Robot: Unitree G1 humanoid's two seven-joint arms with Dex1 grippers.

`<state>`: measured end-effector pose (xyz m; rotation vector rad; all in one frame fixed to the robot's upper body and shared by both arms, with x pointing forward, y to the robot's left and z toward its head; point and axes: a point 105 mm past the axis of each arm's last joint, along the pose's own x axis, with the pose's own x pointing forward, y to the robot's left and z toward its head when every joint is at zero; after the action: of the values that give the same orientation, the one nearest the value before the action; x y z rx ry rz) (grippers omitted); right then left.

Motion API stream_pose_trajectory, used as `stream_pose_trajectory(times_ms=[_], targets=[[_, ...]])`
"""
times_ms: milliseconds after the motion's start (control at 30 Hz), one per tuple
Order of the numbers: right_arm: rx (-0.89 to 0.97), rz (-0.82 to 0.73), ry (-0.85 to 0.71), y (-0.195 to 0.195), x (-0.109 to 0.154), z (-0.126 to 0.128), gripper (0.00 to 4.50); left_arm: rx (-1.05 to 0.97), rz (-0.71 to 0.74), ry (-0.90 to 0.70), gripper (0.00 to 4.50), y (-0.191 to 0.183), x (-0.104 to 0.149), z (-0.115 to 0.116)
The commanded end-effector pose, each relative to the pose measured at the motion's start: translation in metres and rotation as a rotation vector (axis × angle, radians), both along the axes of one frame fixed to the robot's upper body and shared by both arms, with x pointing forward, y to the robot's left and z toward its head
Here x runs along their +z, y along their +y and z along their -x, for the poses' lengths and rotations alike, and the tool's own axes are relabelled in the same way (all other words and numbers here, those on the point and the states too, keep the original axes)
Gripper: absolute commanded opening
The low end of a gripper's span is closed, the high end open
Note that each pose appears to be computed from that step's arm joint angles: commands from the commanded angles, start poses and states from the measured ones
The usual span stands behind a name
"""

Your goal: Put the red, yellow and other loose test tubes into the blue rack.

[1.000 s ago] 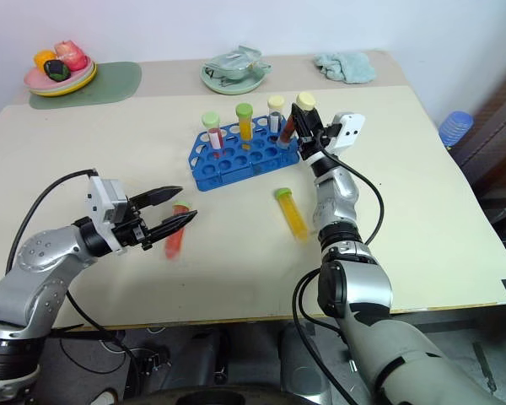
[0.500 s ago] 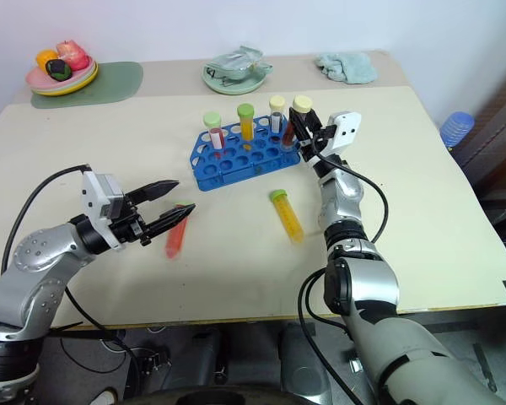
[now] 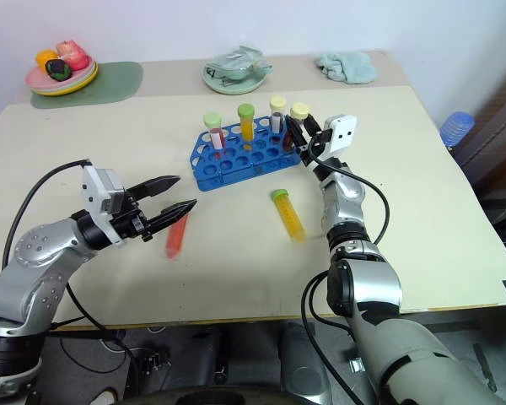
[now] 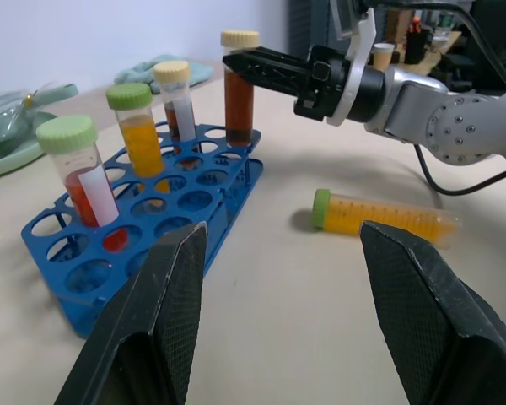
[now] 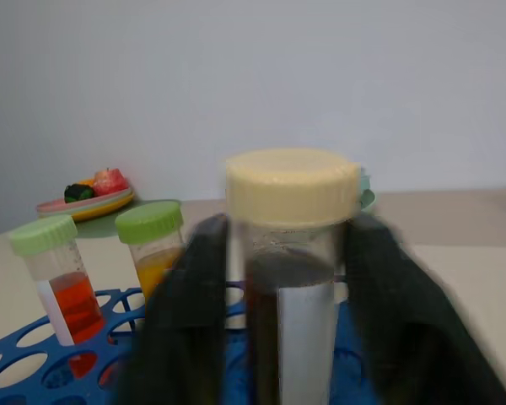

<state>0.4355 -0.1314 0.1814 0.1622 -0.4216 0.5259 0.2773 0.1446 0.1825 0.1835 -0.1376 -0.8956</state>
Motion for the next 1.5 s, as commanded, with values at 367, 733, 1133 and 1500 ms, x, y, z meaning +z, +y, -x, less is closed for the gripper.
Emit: stream_pose_trajectory(times_ms=[367, 733, 1133, 1500], targets=[[-0.034, 0.154, -0.146, 0.001, 0.053, 0.003, 4.22, -0.025, 0.004, -0.025, 2.91, -0.01, 0.006, 0.006], [0.051, 0.534, 0.414, -0.017, 0.024, 0.064, 4.22, -0.109, -0.049, 0.011, 2.91, -0.013, -0.007, 0.005], [0.237, 0.58, 0.934, -0.005, 0.009, 0.108, 4.22, -0.205, -0.034, 0.002, 2.91, -0.03, -0.013, -0.01], [0.066, 0.648, 1.172, -0.025, -0.036, 0.08, 4.22, -0.343, -0.054, 0.022, 2.91, -0.051, -0.024, -0.016]])
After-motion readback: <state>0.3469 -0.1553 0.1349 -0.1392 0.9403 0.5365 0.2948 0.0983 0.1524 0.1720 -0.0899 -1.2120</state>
